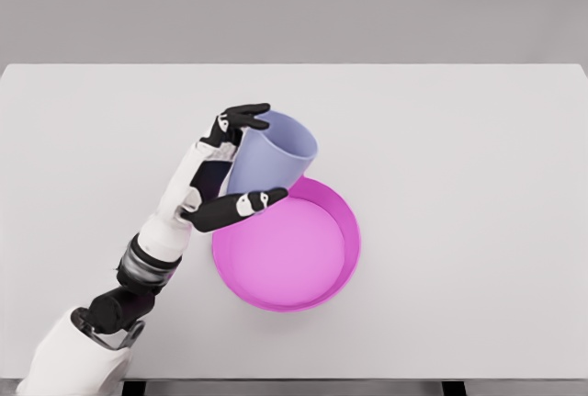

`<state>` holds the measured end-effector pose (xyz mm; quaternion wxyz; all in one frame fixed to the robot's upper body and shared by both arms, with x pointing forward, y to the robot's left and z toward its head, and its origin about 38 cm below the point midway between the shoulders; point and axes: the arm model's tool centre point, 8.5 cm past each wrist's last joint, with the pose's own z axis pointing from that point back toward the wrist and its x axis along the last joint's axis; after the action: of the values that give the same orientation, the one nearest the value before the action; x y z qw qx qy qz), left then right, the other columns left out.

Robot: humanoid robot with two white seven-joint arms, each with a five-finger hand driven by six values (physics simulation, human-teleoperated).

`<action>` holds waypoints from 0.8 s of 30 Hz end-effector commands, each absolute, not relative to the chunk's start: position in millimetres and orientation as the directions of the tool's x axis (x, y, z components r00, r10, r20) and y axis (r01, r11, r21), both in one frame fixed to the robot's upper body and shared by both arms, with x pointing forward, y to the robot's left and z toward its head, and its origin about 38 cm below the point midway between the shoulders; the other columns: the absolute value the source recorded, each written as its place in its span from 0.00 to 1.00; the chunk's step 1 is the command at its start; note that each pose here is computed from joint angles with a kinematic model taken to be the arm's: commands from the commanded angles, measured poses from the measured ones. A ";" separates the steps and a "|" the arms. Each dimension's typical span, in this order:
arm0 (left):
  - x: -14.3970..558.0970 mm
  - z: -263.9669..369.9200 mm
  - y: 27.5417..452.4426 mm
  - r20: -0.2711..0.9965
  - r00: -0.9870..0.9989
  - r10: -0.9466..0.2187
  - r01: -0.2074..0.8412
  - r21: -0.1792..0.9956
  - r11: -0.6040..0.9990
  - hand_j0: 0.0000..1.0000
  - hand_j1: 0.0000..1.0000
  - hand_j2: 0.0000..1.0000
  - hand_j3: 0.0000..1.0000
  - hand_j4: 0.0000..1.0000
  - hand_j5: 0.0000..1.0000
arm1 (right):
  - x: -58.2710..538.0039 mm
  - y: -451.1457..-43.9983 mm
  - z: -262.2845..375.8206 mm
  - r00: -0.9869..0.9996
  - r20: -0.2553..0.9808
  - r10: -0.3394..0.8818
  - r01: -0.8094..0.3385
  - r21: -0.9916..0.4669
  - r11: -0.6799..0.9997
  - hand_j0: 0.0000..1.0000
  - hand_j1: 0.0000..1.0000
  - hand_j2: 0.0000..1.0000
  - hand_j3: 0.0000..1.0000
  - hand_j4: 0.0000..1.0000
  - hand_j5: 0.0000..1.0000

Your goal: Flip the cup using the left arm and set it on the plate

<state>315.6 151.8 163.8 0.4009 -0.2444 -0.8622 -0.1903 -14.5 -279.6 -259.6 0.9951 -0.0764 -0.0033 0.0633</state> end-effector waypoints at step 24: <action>319.6 176.7 116.1 0.714 -0.541 0.444 0.484 -0.166 0.859 0.42 0.42 0.42 0.42 0.42 0.42 | -13.6 -279.7 -259.6 0.992 -0.002 0.126 -0.125 -0.153 0.980 1.00 1.00 1.00 1.00 1.00 1.00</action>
<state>318.1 115.5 176.6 0.3943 -0.2694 -0.8773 -0.0478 -14.5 -279.6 -259.6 0.9951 -0.0764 -0.0033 0.0634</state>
